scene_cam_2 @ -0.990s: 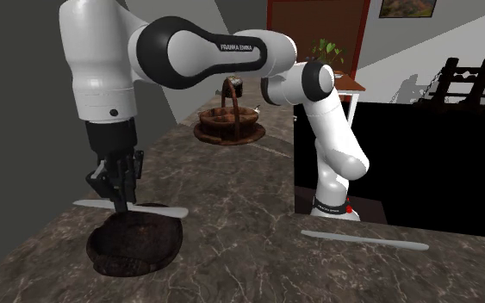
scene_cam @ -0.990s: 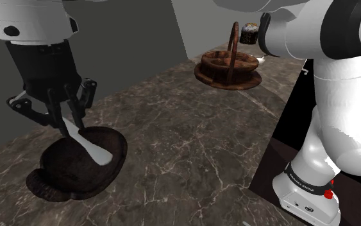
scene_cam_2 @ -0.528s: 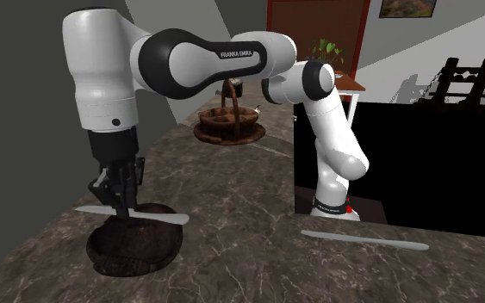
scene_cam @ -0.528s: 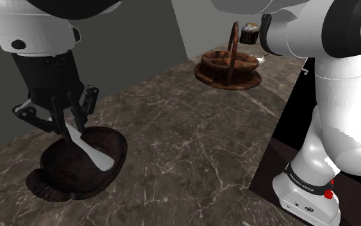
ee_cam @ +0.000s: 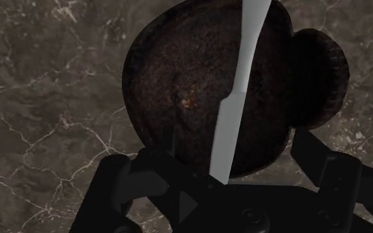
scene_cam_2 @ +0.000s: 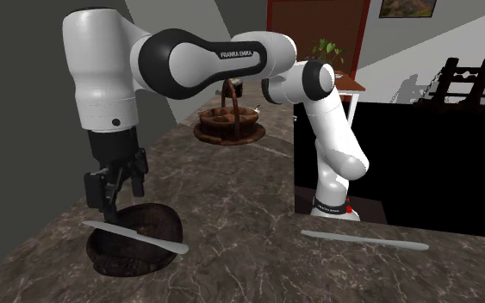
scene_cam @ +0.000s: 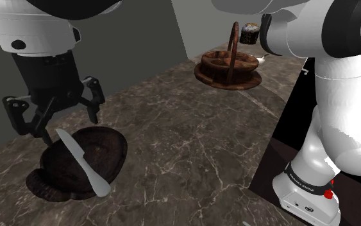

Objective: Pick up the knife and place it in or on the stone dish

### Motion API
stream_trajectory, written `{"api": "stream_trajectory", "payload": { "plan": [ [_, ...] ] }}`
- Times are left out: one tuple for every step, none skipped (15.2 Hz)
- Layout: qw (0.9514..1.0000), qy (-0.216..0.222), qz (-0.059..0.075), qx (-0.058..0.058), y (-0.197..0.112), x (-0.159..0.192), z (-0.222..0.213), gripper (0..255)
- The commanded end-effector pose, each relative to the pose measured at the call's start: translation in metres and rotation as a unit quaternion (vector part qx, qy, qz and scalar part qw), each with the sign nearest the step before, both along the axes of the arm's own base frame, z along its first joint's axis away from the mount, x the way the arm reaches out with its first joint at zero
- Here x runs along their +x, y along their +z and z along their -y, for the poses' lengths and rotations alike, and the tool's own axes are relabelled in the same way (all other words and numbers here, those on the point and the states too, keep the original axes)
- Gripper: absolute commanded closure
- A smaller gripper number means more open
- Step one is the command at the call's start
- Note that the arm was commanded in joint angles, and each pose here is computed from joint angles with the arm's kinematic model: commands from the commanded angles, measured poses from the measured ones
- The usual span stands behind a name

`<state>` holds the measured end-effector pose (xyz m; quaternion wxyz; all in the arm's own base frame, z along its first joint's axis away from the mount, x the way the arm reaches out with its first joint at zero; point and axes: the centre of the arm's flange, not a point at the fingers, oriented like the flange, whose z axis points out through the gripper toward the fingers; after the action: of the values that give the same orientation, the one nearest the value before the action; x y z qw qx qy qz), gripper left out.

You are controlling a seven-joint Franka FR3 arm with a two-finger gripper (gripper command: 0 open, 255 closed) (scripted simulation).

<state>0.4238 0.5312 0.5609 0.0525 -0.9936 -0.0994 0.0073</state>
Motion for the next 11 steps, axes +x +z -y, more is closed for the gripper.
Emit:
{"api": "stream_trajectory", "payload": {
  "plan": [
    [1.0,0.0,0.0,0.0,0.0,0.0,0.0,0],
    [1.0,0.0,0.0,0.0,0.013,0.0,0.001,0],
    [1.0,0.0,0.0,0.0,0.026,0.001,0.003,0],
    [1.0,0.0,0.0,0.0,0.039,0.001,0.004,0],
    [1.0,0.0,0.0,0.0,0.05,0.001,0.005,0],
    [1.0,0.0,0.0,0.0,0.05,0.001,0.005,0],
    [1.0,0.0,0.0,0.0,0.05,0.001,0.005,0],
    [1.0,0.0,0.0,0.0,0.05,0.001,0.005,0],
    [1.0,0.0,0.0,0.0,0.05,0.001,0.005,0],
    [1.0,0.0,0.0,0.0,0.05,0.001,0.005,0],
    [1.0,0.0,0.0,0.0,0.05,0.001,0.005,0]
  ]
}}
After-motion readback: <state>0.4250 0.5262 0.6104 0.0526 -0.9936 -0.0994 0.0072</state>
